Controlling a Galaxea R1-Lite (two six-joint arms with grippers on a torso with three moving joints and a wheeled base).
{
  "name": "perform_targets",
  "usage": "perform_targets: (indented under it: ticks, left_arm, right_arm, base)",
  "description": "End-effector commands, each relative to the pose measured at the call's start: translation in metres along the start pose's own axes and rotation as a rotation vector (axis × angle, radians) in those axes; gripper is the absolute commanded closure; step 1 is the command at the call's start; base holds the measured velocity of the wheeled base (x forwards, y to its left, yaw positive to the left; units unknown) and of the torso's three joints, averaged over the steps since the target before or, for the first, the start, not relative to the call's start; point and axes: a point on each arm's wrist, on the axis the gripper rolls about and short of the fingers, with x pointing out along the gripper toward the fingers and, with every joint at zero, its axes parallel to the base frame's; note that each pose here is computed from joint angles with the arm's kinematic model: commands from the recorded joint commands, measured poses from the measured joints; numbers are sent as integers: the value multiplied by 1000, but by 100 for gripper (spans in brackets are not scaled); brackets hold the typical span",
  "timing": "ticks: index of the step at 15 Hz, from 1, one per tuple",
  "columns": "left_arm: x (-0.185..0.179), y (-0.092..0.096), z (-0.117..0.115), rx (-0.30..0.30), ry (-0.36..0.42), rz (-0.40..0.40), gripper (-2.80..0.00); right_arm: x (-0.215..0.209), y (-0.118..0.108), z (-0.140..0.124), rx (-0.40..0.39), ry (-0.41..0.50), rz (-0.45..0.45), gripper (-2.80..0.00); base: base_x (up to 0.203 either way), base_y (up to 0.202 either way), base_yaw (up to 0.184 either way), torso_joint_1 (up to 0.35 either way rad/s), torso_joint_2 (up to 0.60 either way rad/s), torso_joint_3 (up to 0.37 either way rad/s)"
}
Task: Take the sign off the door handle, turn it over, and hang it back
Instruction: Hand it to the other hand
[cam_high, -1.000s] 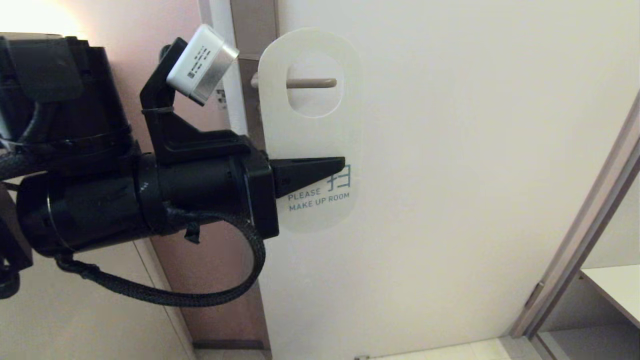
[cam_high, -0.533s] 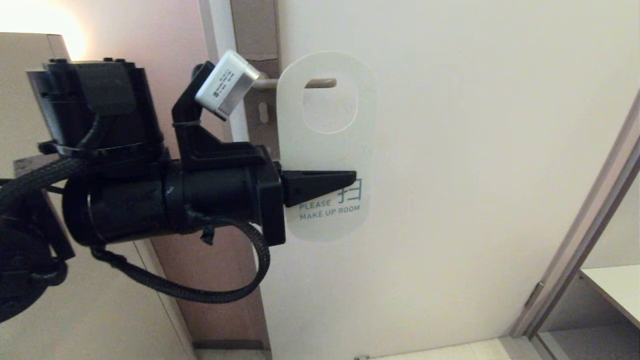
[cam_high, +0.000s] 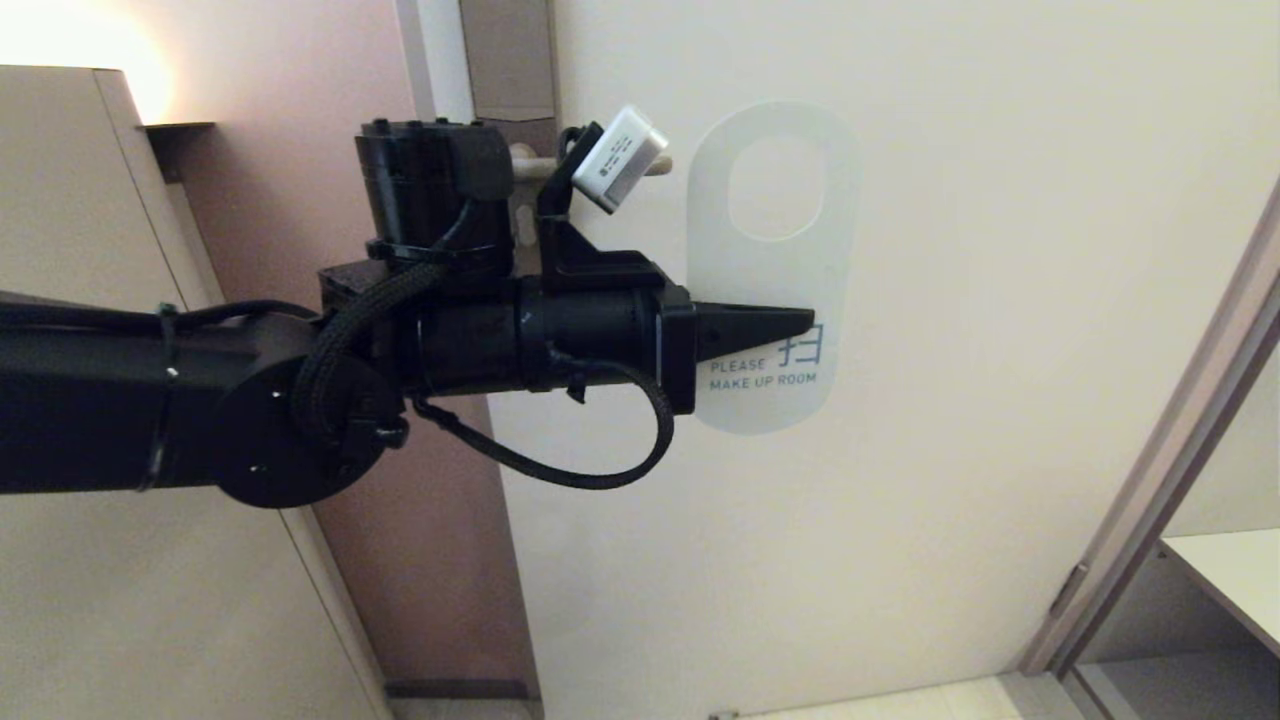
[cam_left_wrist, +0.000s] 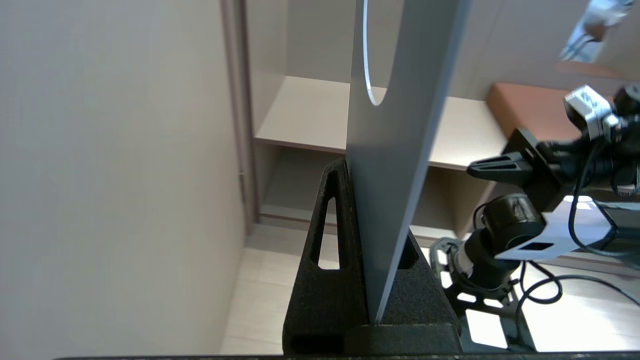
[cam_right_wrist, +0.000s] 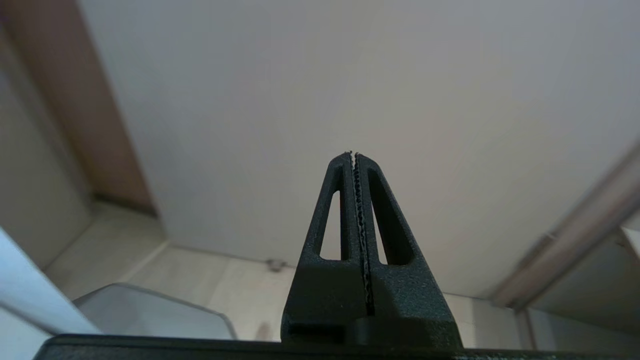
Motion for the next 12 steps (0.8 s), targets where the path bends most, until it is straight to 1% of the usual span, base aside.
perform_targets:
  ticks: [1, 4, 7, 8, 10, 12]
  left_arm:
    - [18, 12, -13, -28, 23, -21, 0]
    - [34, 13, -18, -51, 21, -51, 0]
    - [53, 5, -15, -78, -34, -107, 0]
    - [56, 5, -15, -82, -47, -115, 0]
    - [57, 2, -15, -82, -42, -146, 0]
    - [57, 2, -11, -70, -43, -189, 0]
  right_arm:
    - [25, -6, 21, 27, 123, 39, 0]
    - [58, -14, 61, 41, 152, 120, 0]
    - [91, -22, 104, 42, 139, 195, 0]
    - [100, -22, 115, 39, 136, 231, 0]
    - [111, -15, 125, 23, 139, 327, 0]
    - [121, -8, 129, 14, 153, 386, 0]
  base:
    - [0, 0, 0, 0, 0, 0]
    - [0, 0, 0, 0, 0, 0]
    - [0, 0, 0, 0, 0, 0]
    - [0, 0, 0, 0, 0, 0]
    - [0, 0, 0, 0, 0, 0]
    - [0, 0, 0, 0, 0, 0]
